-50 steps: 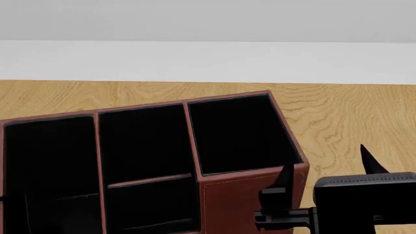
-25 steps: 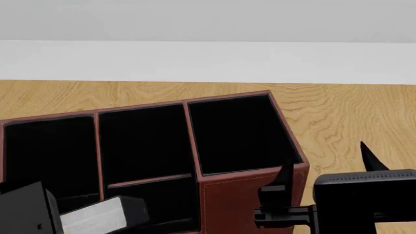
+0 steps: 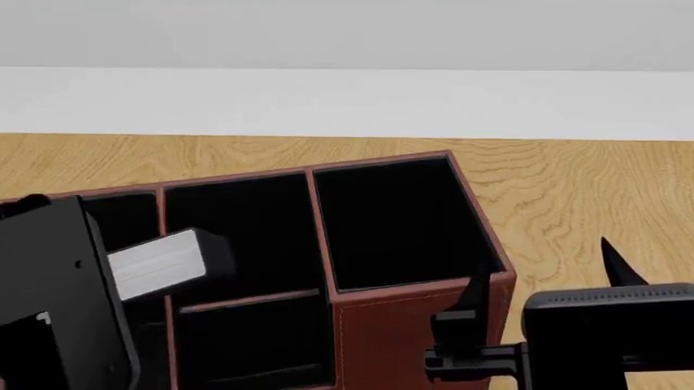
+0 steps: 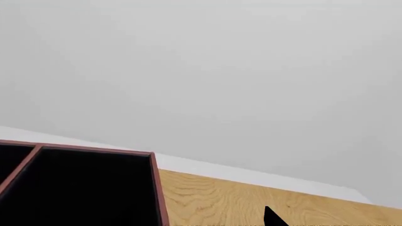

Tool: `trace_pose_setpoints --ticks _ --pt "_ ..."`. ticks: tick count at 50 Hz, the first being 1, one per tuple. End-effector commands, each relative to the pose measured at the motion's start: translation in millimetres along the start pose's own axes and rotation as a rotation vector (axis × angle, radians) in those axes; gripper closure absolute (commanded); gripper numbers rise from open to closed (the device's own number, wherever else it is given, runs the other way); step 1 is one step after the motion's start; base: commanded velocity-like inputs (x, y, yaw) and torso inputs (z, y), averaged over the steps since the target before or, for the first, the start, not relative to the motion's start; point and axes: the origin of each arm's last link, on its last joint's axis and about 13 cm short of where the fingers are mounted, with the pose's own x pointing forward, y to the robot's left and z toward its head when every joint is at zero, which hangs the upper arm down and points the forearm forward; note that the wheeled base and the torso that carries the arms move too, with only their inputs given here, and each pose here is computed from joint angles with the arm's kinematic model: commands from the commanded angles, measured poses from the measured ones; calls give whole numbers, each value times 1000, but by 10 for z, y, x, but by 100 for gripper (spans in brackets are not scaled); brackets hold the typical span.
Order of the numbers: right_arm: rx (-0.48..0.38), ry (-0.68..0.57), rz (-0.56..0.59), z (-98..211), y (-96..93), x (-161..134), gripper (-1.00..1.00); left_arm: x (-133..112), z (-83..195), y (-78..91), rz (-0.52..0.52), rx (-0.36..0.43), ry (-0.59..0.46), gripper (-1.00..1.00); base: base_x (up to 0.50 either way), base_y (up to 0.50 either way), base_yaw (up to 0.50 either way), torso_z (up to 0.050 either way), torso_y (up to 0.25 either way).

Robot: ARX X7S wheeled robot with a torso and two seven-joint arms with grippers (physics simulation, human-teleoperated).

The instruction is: Pick up the book and place it in the front compartment of the caddy.

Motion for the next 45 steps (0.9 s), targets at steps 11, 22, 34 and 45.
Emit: trace_pose_setpoints --ticks 11,22,34,45 --pt "1 7 0 -31 2 -1 -100 64 124 433 115 75 -143 100 0 0 0 0 2" --pt "-2 10 -2 -28 1 0 -100 239 32 527 104 89 -175 100 0 0 0 0 1" --pt "-8 10 0 -14 10 7 -100 482 -132 698 151 118 -134 100 0 0 0 0 2" --pt "-11 13 3 -13 21 16 -100 625 -236 828 182 152 -20 100 0 0 0 1 2"
